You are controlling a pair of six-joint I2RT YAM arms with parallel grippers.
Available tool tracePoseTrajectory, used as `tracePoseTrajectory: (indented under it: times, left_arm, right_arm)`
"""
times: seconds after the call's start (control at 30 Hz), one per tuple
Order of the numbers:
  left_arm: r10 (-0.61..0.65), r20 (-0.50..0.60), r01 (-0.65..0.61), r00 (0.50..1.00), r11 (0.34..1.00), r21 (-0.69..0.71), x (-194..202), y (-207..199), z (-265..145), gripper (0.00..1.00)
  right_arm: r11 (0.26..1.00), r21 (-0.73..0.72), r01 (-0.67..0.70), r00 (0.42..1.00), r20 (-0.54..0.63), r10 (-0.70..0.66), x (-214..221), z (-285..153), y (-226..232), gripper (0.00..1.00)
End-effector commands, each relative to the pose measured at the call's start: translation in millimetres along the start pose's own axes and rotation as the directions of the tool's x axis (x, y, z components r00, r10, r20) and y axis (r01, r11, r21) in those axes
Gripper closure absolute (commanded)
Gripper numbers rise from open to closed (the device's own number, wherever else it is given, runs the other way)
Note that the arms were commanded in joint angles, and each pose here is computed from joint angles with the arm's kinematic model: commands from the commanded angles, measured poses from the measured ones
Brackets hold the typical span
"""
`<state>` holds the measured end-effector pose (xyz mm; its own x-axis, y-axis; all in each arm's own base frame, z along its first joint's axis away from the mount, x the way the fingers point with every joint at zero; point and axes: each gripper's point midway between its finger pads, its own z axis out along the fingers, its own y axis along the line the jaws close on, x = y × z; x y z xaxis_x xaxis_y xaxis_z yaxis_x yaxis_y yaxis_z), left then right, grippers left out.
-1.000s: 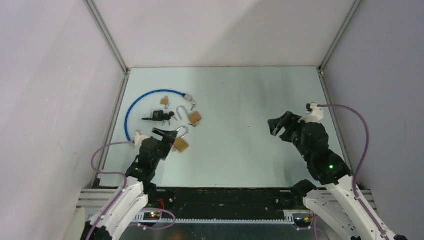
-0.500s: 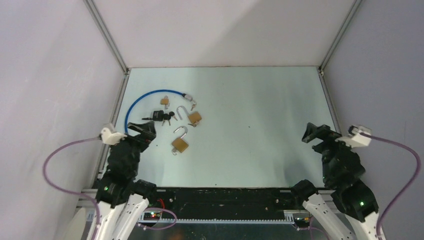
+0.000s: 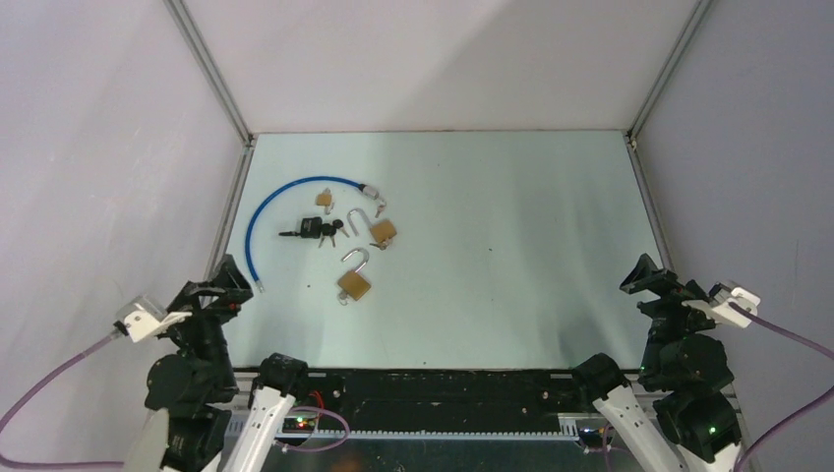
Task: Unlock with the key
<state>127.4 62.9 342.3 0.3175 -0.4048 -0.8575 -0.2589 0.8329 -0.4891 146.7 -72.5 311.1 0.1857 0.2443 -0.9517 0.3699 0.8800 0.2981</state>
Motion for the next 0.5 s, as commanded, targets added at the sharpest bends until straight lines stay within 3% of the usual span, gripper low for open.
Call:
tracePoseTrajectory:
  times: [0.0,0.23,0.47]
  left_arm:
    - [0.08,0.082,-0.068,0.993,0.989,-0.131,2,44,-12,0.0]
    - [0.069,0.085,-0.053,0.994,0.983,-0.175,31,58,-7,0.0]
    - [0.075,0.087,-0.054,0.993,0.974,-0.219,36,66,-6,0.0]
  right_arm:
    - [0.999,0.025,-0.037,0.996,0.078,0.035,-4,-1,-10,0.01]
    - [0.999,0.0,-0.044,0.994,0.103,0.043,-1,-2,-9,0.0]
    - [0.999,0.015,-0.044,0.994,0.099,0.043,1,-2,-12,0.0]
